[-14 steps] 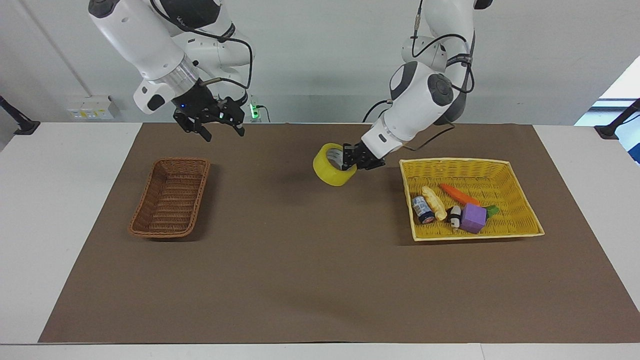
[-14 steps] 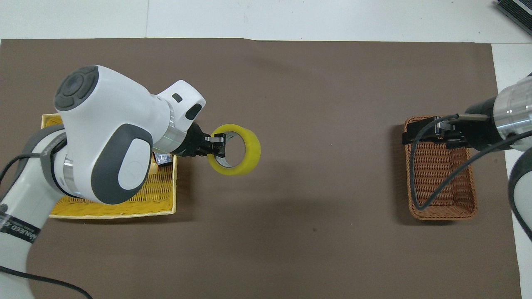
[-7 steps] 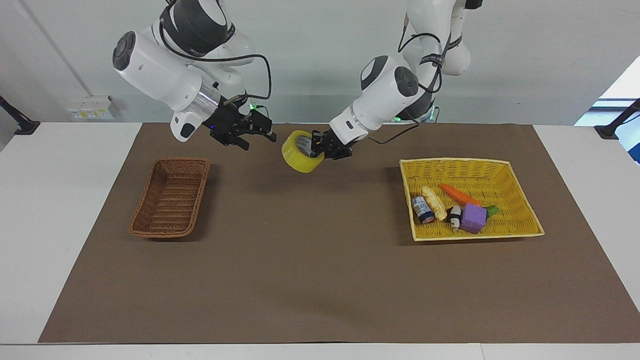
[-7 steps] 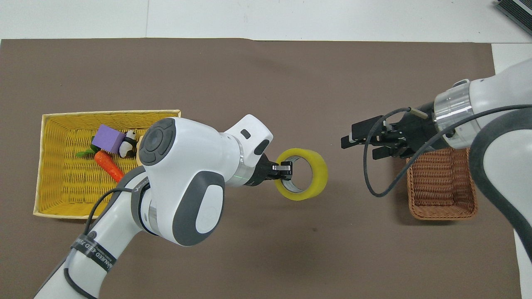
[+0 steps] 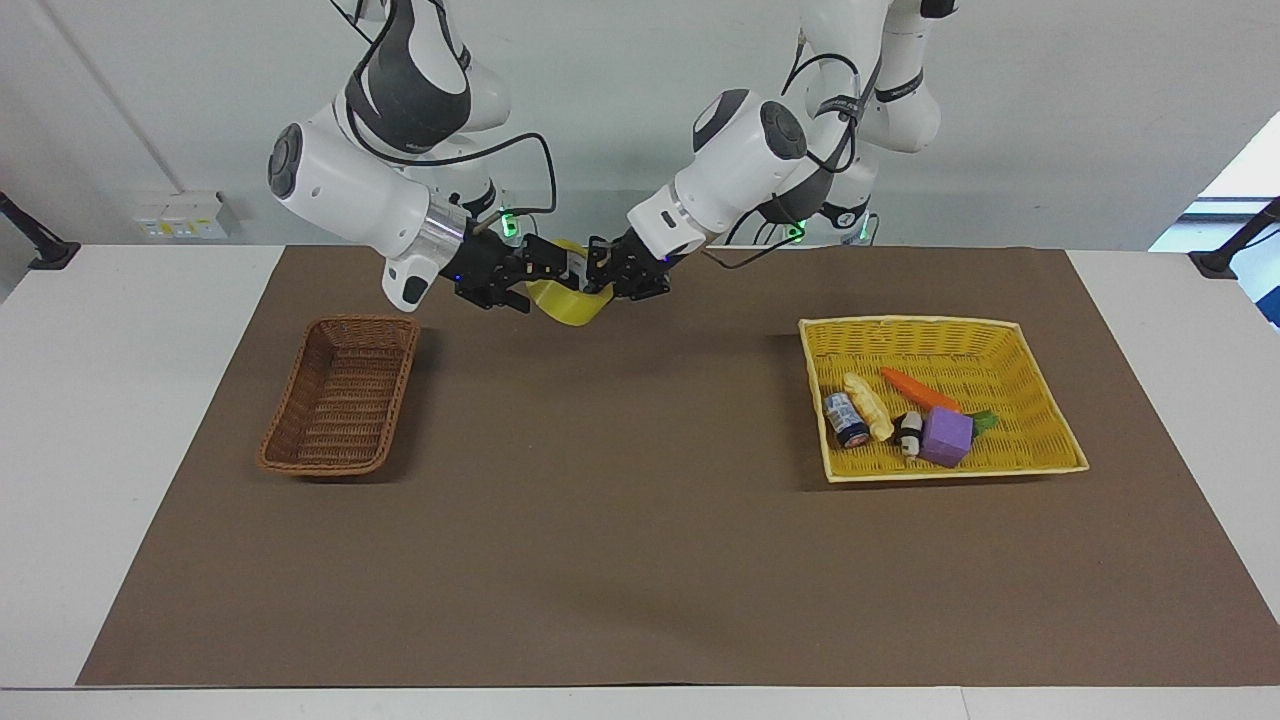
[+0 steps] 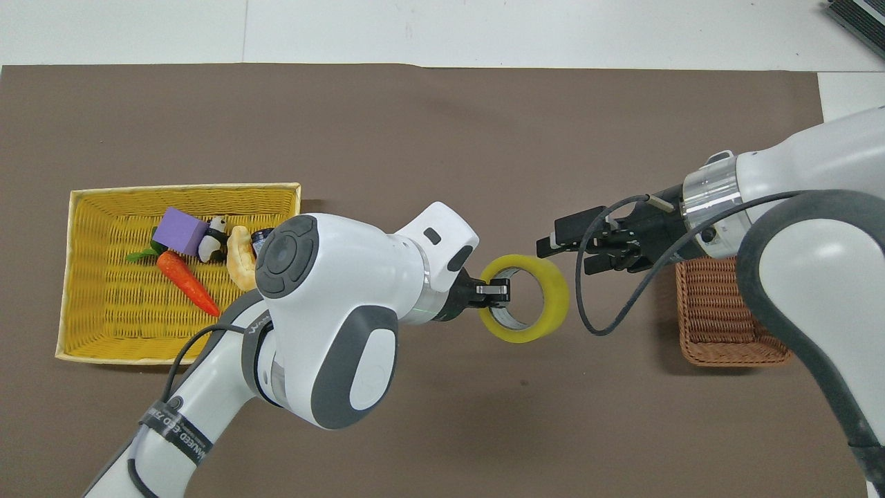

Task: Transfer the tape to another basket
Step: 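Carry the tape toward the right gripper while the right gripper grasps it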

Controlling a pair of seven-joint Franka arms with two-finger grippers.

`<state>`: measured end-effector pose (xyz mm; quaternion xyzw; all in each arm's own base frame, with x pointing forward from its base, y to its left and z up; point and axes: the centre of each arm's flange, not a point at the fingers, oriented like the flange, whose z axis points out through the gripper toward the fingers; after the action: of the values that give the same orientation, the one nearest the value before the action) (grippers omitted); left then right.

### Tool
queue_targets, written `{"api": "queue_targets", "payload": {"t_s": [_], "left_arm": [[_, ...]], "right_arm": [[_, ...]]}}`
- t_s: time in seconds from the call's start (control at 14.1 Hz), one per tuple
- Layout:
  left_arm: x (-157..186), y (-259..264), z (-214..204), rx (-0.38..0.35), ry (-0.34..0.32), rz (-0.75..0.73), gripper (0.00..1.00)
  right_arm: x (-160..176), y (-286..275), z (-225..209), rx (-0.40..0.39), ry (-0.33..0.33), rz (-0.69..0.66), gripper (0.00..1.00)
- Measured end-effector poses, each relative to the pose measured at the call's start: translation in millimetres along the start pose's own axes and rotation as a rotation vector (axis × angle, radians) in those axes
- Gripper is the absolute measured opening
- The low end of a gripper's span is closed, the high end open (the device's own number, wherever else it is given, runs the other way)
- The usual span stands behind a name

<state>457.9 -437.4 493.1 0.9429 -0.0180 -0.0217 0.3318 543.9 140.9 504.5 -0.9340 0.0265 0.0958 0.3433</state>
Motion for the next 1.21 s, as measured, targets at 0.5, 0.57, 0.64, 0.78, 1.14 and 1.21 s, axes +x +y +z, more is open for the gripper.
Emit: {"api": "queue_targets", "payload": {"t_s": [0.5,0.57,0.64,0.78,1.14,1.21], "left_arm": [[6,2,0,-0.023,0.047,-0.01,0.22],[5,3,1,-0.026,0.048,-0.01,0.22],[5,5,0,-0.029,0.049,-0.009,0.22],[5,7,-2,-0.036,0.057,-0.025,0.29],[11,14,-26,-0.064,0.099,-0.099,0.85],[12,15,-34,-0.071,0.111,-0.108,0.96]], "right_arm": [[-12,3,-4,0.029,0.002,-0.022,0.66],[-12,2,-3,0.028,-0.001,-0.02,0.54],[-12,2,-1,0.027,-0.005,-0.014,0.42],[-12,2,1,0.026,-0.006,0.003,0.21],[-10,8,-3,0.028,0.0,0.022,0.02],[-10,7,-1,0.028,-0.002,0.021,0.01]]}}
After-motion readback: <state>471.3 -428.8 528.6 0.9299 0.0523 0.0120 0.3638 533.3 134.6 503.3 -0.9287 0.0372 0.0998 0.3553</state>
